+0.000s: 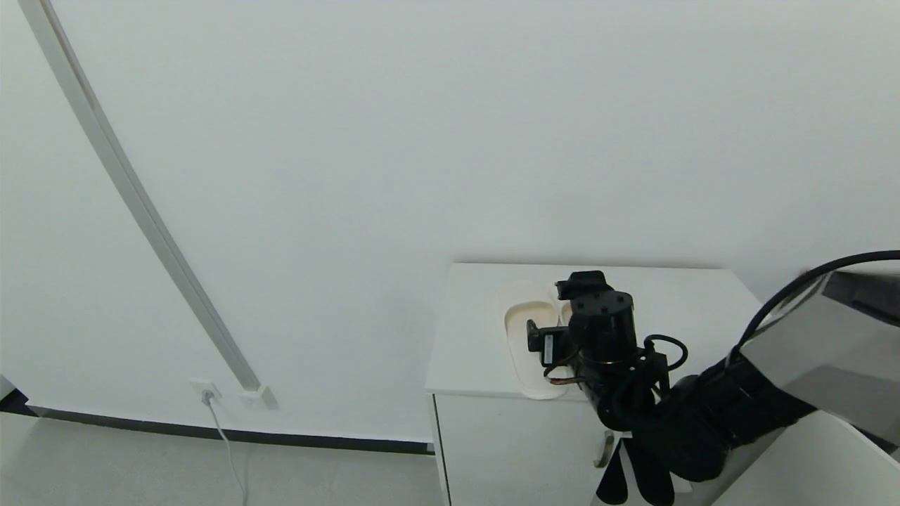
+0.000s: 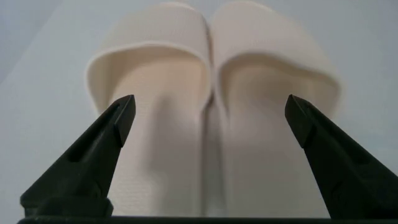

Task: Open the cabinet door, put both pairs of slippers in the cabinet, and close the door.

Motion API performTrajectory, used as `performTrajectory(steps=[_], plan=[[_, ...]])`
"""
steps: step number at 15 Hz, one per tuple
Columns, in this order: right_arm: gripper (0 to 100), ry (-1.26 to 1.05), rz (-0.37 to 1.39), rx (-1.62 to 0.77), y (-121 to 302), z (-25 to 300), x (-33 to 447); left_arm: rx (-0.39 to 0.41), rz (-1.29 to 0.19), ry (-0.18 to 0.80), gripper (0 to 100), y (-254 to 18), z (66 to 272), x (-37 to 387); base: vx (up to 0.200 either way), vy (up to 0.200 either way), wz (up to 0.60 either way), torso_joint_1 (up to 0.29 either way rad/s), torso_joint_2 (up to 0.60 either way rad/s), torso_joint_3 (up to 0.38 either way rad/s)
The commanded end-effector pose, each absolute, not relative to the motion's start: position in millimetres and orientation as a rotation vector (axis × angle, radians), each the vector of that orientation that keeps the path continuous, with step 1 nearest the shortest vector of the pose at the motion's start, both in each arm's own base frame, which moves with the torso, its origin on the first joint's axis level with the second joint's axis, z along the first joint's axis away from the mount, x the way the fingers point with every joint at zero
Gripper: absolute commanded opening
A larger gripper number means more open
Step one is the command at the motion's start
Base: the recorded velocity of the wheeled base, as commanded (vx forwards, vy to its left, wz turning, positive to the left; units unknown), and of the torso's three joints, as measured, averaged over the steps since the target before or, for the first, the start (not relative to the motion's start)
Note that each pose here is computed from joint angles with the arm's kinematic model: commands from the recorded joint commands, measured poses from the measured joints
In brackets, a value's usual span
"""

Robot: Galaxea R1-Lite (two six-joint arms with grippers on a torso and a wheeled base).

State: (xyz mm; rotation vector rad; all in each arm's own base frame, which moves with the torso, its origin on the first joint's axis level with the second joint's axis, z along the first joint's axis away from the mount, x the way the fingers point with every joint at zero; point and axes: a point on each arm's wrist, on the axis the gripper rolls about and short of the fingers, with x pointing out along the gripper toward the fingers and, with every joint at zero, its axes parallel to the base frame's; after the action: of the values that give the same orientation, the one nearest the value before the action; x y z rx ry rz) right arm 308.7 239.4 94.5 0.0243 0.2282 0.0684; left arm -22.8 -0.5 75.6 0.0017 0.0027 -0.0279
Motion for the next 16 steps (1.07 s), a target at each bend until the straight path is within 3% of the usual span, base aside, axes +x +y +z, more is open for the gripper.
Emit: performTrajectory(steps=[1,9,10,16], plan=[[100,0.234,0.035,0.018,246,69,341,0.002,-0.028,0.002,0,0,76,-23,0.0,0.0,0.0,0.0,0.0,0.0],[100,0.17,0.032,0.02,250,66,384,0.002,-0.026,0.002,0,0,76,-23,0.0,0.0,0.0,0.0,0.0,0.0],[0,0.172,0.03,0.019,249,66,384,0.002,-0.026,0.003,0,0,76,-23,0.0,0.0,0.0,0.0,0.0,0.0],[0,0.152,0.05,0.025,249,86,368,0.002,-0.026,0.002,0,0,76,-23,0.0,0.0,0.0,0.0,0.0,0.0]])
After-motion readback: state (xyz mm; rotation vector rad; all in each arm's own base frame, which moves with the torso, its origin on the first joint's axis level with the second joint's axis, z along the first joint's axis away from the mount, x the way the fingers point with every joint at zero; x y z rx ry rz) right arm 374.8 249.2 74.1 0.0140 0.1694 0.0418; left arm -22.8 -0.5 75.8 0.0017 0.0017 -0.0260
